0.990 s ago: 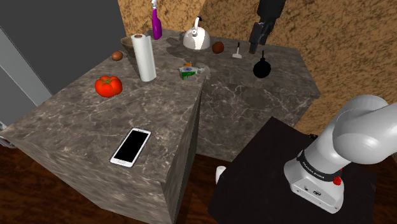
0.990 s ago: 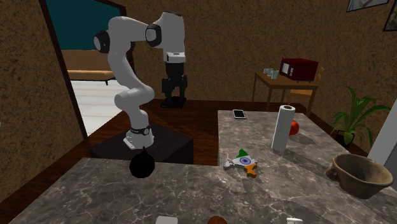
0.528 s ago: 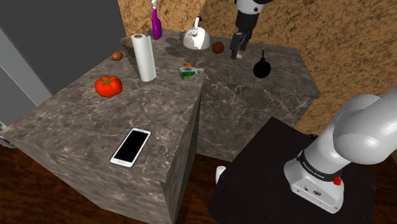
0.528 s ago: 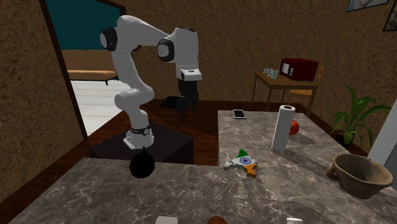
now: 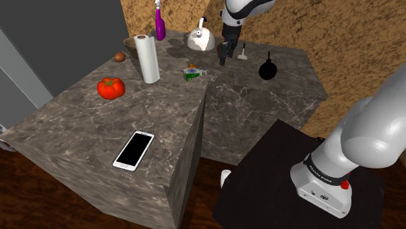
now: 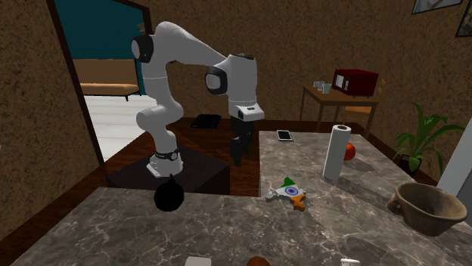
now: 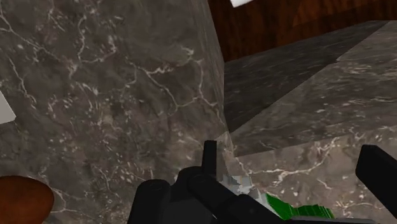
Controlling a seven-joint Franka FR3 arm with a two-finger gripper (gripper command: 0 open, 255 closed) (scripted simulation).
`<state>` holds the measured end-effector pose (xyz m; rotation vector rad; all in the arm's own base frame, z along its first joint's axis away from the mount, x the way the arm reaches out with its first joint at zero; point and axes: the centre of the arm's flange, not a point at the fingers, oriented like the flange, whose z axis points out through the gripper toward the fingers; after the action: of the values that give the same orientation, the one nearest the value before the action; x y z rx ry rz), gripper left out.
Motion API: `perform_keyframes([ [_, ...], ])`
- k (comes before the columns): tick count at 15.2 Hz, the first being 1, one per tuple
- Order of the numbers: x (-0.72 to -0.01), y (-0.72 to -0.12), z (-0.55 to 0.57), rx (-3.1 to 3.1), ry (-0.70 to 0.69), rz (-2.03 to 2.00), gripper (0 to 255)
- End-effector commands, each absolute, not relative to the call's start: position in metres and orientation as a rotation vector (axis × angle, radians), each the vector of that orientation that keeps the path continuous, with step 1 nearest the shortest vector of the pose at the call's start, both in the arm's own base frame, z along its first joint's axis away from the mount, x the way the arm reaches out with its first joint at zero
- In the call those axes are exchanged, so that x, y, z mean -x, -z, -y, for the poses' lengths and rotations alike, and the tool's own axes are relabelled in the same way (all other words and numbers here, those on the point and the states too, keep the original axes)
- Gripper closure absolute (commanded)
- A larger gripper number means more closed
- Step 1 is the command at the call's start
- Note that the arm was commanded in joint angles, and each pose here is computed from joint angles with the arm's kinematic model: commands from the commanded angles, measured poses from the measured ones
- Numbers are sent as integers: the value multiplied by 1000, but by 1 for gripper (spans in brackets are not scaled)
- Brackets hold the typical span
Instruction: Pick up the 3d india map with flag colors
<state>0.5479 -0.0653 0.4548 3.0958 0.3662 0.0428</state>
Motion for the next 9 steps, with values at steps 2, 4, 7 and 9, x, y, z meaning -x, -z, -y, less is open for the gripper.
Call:
perform_keyframes([
  [2, -582, -433, 68, -3097, -44, -409, 0],
  [4, -604, -418, 69, -3097, -44, -437, 0],
  [7, -637, -396, 69, -3098, -45, -480, 0],
  [9, -655, -383, 68, -3098, -45, -504, 0],
])
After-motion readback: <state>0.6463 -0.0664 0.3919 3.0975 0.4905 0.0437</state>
